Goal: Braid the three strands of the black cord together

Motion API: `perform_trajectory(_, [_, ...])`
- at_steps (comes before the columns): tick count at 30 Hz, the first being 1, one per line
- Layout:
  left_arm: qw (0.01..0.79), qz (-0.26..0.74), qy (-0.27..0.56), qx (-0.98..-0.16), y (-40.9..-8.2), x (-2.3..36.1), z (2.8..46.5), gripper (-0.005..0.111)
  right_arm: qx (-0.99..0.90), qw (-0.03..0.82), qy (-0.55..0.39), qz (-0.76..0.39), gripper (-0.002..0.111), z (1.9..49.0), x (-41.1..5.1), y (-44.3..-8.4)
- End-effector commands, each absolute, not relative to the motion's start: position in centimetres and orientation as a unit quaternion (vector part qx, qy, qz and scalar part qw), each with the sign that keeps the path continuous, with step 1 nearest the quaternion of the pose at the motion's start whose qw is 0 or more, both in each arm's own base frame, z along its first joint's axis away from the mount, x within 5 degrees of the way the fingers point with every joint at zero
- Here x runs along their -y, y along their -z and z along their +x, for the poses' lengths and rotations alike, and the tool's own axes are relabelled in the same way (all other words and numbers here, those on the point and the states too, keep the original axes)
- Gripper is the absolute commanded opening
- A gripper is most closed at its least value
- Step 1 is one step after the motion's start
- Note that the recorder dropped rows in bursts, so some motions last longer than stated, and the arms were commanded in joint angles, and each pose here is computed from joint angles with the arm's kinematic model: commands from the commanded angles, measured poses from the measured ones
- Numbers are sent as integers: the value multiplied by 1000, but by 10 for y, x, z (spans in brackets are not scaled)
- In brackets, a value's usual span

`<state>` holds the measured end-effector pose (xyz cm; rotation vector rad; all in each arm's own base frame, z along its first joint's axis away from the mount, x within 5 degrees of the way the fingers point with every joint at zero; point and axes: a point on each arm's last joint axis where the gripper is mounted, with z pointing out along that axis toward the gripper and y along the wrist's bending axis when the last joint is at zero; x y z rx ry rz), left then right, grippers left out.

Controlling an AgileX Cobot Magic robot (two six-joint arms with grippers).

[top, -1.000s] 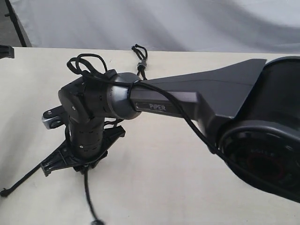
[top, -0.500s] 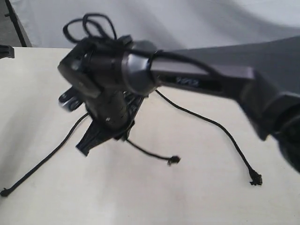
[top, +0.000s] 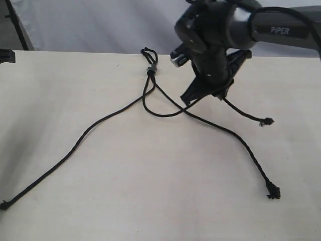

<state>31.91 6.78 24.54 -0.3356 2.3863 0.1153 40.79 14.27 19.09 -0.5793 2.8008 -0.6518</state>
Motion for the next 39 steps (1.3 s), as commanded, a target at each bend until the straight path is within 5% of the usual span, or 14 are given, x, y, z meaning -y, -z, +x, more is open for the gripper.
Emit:
perform_trajectory(1, [359,-135,-42,-923,-246,-68,318,1,-965,68,193,-164,0,410,-115,-156])
perform_trajectory(20, [359,-136,-40,-922,-246,-68,318,1,-969,19,174,-177,0,383,-99,-103])
perform_trajectory(28, [360,-143,-34,-921,-246,-67,318,1,-968,-71,9,-240,0,344,-151,-90])
perform_trajectory(33, [360,-143,-34,-921,-246,-67,318,1,-894,-66,-161,-413,0,306,-229,-117])
perform_trajectory(39, [356,-144,-34,-923,-245,-67,317,1,-860,34,-144,-489,0,302,-255,-184])
